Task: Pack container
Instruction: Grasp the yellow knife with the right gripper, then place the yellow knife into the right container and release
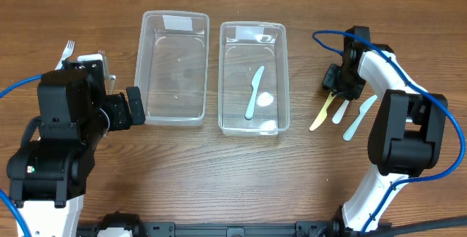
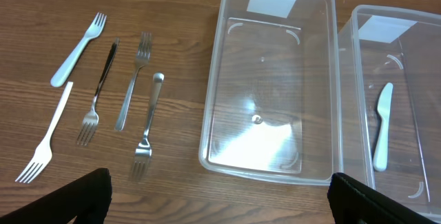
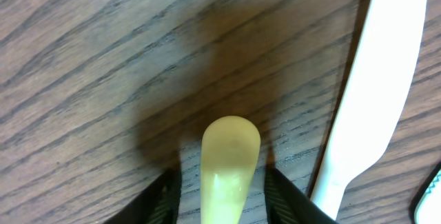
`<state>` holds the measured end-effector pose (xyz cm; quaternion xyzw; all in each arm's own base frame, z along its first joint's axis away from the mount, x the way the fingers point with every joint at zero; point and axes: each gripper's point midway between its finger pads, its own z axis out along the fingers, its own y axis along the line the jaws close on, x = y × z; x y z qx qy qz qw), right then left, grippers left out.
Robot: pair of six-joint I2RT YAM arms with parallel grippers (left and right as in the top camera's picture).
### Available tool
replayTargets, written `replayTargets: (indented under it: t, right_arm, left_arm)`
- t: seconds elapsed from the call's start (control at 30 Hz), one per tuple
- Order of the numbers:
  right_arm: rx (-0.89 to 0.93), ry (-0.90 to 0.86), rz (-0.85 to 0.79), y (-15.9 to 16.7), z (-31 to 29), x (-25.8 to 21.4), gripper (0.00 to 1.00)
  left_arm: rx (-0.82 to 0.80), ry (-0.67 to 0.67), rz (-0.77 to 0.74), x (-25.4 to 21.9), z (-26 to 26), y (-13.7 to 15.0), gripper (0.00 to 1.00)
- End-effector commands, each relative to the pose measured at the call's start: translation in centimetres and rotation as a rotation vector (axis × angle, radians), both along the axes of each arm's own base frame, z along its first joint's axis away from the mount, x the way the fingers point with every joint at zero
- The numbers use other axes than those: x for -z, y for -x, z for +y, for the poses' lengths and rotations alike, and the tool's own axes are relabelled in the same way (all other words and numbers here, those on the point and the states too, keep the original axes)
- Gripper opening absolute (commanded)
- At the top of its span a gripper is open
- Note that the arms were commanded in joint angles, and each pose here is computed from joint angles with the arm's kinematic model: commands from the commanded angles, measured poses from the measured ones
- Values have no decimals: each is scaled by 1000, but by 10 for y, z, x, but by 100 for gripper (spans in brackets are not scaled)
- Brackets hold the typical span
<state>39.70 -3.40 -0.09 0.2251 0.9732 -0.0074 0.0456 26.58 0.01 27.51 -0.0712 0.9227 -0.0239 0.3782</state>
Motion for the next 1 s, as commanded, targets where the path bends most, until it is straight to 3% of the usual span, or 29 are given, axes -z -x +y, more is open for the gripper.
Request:
replayTargets:
  t: [0.0, 0.3, 0.47, 0.63, 0.77, 0.87, 0.97]
  right_arm:
    - [2, -47, 59, 15, 8, 19, 34]
    - [2, -46, 55, 14, 8, 17, 4]
    - [-1, -33, 20, 4, 7, -7, 4]
    - [-110, 14, -196, -27, 33, -120, 4]
    - [-289, -12, -388, -29, 111, -215, 4]
    - [-440, -49, -429, -19, 180, -227, 4]
    - [-500, -64, -375, -12, 215, -198, 4]
  left_arm:
    - [11, 10, -28, -11, -2, -2, 100]
    - [11, 10, -28, -11, -2, -2, 100]
    - [11, 10, -29, -11, -2, -2, 100]
    - [11, 10, -34, -12, -2, -3, 100]
    - [11, 10, -33, -12, -2, -2, 100]
    - [11, 10, -31, -11, -2, -2, 100]
    - [11, 10, -28, -11, -2, -1, 100]
